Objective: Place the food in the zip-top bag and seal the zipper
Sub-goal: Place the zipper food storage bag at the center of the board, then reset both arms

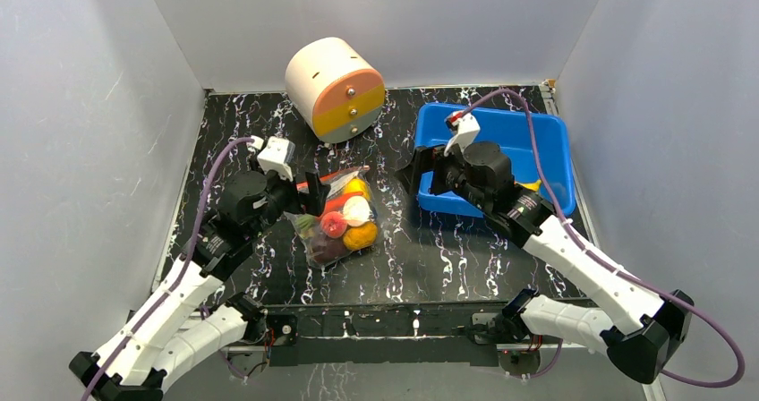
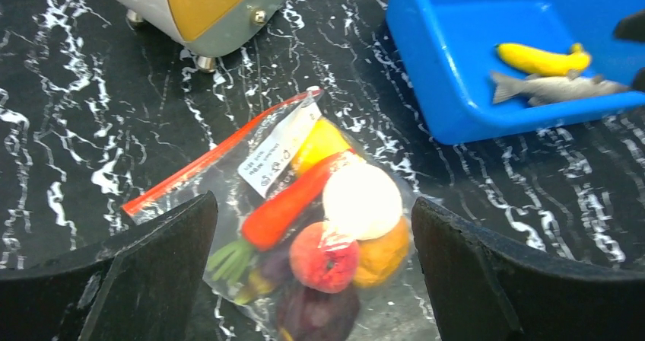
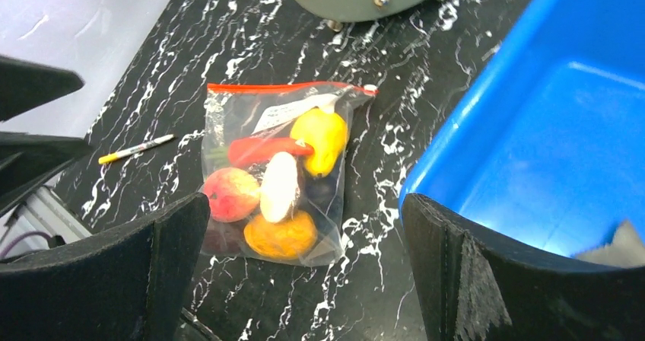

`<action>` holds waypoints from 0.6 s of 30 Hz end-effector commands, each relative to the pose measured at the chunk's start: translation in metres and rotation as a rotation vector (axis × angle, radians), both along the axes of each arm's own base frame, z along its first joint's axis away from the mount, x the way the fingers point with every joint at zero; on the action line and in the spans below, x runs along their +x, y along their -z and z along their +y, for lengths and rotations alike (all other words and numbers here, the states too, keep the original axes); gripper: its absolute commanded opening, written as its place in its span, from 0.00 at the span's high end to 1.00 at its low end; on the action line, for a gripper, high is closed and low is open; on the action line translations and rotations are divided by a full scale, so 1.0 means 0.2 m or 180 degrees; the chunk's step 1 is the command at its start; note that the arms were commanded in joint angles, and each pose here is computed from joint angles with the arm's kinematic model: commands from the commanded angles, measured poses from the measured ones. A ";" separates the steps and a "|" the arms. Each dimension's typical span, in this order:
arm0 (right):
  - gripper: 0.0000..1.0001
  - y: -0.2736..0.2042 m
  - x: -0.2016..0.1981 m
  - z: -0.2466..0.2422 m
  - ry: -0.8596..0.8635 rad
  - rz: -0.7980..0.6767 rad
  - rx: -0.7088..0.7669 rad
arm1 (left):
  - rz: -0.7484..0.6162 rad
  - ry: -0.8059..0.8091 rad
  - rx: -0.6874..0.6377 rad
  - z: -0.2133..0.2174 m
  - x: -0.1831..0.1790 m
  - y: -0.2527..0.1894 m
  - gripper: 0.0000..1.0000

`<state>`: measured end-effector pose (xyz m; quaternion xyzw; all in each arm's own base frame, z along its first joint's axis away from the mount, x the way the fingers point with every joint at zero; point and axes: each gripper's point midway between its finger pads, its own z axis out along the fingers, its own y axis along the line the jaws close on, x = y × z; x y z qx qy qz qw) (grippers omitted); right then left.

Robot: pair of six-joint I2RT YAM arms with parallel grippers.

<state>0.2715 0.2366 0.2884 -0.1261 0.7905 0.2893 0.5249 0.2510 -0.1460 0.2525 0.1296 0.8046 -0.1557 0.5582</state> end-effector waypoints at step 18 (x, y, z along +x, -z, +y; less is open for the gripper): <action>0.02 -0.26 -0.04 -0.31 0.0987 -0.0141 0.0560 | -0.0302 -0.0148 -0.0917 0.04 -0.12 -0.38 0.02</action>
